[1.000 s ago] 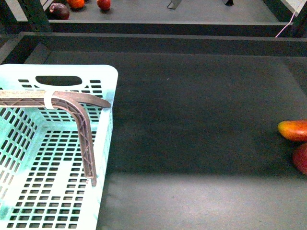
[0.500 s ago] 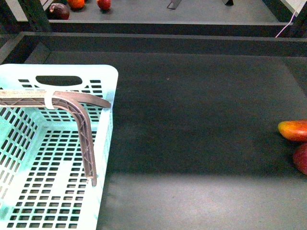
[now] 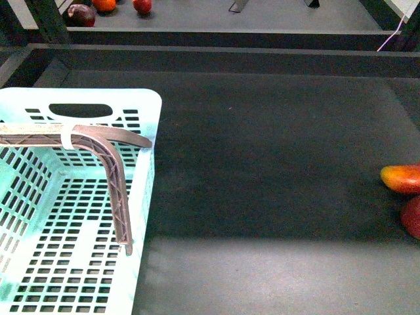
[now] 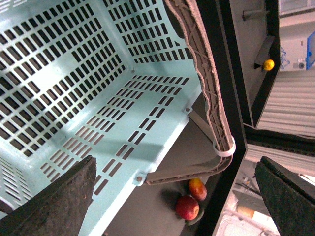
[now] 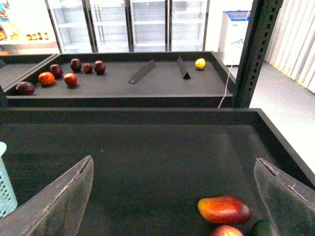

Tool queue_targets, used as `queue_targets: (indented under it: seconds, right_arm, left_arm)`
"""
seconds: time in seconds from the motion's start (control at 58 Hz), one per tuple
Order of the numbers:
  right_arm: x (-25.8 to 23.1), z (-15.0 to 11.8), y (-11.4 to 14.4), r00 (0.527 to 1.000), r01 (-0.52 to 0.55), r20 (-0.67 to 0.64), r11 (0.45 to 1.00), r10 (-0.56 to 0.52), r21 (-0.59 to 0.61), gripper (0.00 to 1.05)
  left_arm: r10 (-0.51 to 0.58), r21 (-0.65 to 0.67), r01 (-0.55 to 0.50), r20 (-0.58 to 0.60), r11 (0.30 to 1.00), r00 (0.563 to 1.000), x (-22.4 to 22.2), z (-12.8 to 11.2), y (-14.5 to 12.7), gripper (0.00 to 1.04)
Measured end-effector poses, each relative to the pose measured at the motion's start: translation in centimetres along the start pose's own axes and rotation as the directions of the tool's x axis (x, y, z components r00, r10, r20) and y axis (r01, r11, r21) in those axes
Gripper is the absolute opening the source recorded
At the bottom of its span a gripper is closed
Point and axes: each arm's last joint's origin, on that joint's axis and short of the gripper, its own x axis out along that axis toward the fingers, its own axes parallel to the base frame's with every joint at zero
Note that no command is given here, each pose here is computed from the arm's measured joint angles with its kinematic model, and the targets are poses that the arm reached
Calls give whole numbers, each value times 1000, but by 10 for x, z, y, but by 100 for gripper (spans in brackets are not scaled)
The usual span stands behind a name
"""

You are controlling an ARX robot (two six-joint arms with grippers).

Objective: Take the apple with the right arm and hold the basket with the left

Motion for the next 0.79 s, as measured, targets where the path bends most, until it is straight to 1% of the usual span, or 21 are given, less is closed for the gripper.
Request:
queue_targets:
  seconds: [0.121, 0.293, 0.414, 0.569, 0.707, 0.724, 0.793]
  right_arm:
    - [0, 0, 0, 1000, 0, 0, 1000, 0, 0, 96]
    - [0, 0, 0, 1000, 0, 0, 1000, 0, 0, 96]
    - [0, 0, 0, 1000, 0, 0, 1000, 0, 0, 96]
    - [0, 0, 0, 1000, 0, 0, 1000, 0, 0, 96]
    - [0, 0, 0, 1000, 0, 0, 1000, 0, 0, 96]
    - [0, 0, 0, 1000, 0, 0, 1000, 0, 0, 96]
    - [0, 0, 0, 1000, 0, 0, 1000, 0, 0, 96]
  left_arm:
    - [9, -78, -7, 20, 997, 1000, 22, 5, -15, 98]
    - [42, -151, -37, 32, 988, 999, 51, 14, -32, 98]
    - [121, -213, -109, 44, 971, 992, 77, 26, -35, 98]
    - [158, -238, -141, 55, 961, 986, 92, 38, -39, 98]
    - [189, -250, -169, 58, 953, 980, 100, 44, -37, 98]
    - [191, -250, -172, 57, 953, 980, 100, 45, -37, 97]
    - [201, -253, -181, 57, 951, 978, 102, 46, -35, 87]
